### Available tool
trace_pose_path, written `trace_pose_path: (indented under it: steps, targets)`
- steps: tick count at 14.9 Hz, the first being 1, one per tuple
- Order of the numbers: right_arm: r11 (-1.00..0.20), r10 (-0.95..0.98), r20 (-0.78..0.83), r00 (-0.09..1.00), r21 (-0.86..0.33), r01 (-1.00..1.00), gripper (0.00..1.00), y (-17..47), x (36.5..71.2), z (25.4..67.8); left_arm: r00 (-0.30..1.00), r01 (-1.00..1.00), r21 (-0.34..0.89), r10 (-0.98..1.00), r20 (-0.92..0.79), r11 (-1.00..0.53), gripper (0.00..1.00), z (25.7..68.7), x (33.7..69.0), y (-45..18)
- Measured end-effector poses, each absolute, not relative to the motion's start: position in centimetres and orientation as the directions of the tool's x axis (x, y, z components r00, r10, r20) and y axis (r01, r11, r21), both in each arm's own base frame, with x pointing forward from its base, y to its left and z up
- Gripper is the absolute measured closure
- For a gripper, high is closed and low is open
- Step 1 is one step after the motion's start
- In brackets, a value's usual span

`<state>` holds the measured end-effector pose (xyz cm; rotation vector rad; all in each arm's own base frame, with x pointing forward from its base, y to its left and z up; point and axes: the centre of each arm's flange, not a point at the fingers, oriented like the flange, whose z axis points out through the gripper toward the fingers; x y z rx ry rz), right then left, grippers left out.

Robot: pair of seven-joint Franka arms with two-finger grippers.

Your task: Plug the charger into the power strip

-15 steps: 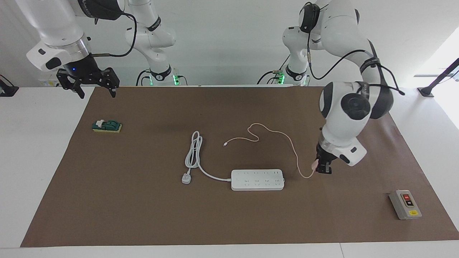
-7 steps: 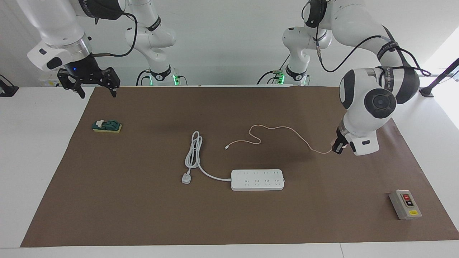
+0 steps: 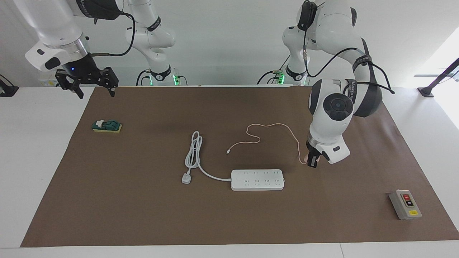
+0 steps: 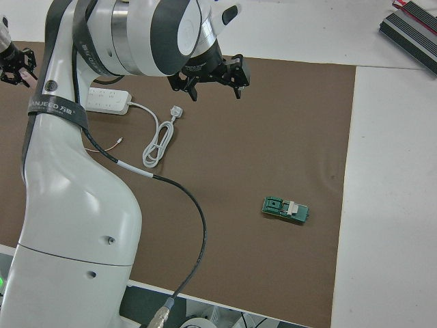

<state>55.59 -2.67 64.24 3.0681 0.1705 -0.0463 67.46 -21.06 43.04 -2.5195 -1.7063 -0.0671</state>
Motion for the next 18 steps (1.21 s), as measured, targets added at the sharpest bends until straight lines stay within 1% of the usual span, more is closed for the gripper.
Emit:
trace_pose_path:
  steps: [1, 3, 6, 8, 11, 18]
  targets:
    - [-0.991, 0.111, -0.034, 0.993, 0.066, 0.113, 0.0, -2.6, 55.6, 64.2, 0.3, 0.954, -0.012, 0.951, 0.082, -0.3, 0.66, 42.5, 67.7, -21.5]
    - [-0.991, 0.111, -0.034, 0.993, 0.066, 0.113, 0.0, -2.6, 55.6, 64.2, 0.2, 0.979, 0.026, 0.978, 0.067, -0.202, 0.66, 40.7, 67.7, -22.3]
    - [-0.991, 0.111, -0.034, 0.993, 0.066, 0.113, 0.0, -2.6, 55.6, 64.2, 0.109, 0.993, 0.03, 0.992, 0.061, -0.111, 0.66, 38.1, 67.3, -24.4]
    - [-0.991, 0.111, -0.034, 0.993, 0.066, 0.113, 0.0, -2.6, 55.6, 64.2, 0.083, 0.996, 0.023, 0.995, 0.062, -0.084, 0.66, 36.9, 66.8, -26.0]
    - [-0.991, 0.111, -0.034, 0.993, 0.066, 0.113, 0.0, -2.6, 55.6, 64.2, 0.068, 0.997, 0.027, 0.996, 0.06, -0.07, 0.66, 36.4, 66.4, -27.4]
    - [-0.991, 0.111, -0.034, 0.993, 0.066, 0.113, 0.0, -2.6, 55.6, 64.2, 0.05, 0.999, 0.017, 0.997, 0.064, -0.051, 0.66, 35.0, 66.0, -28.5]
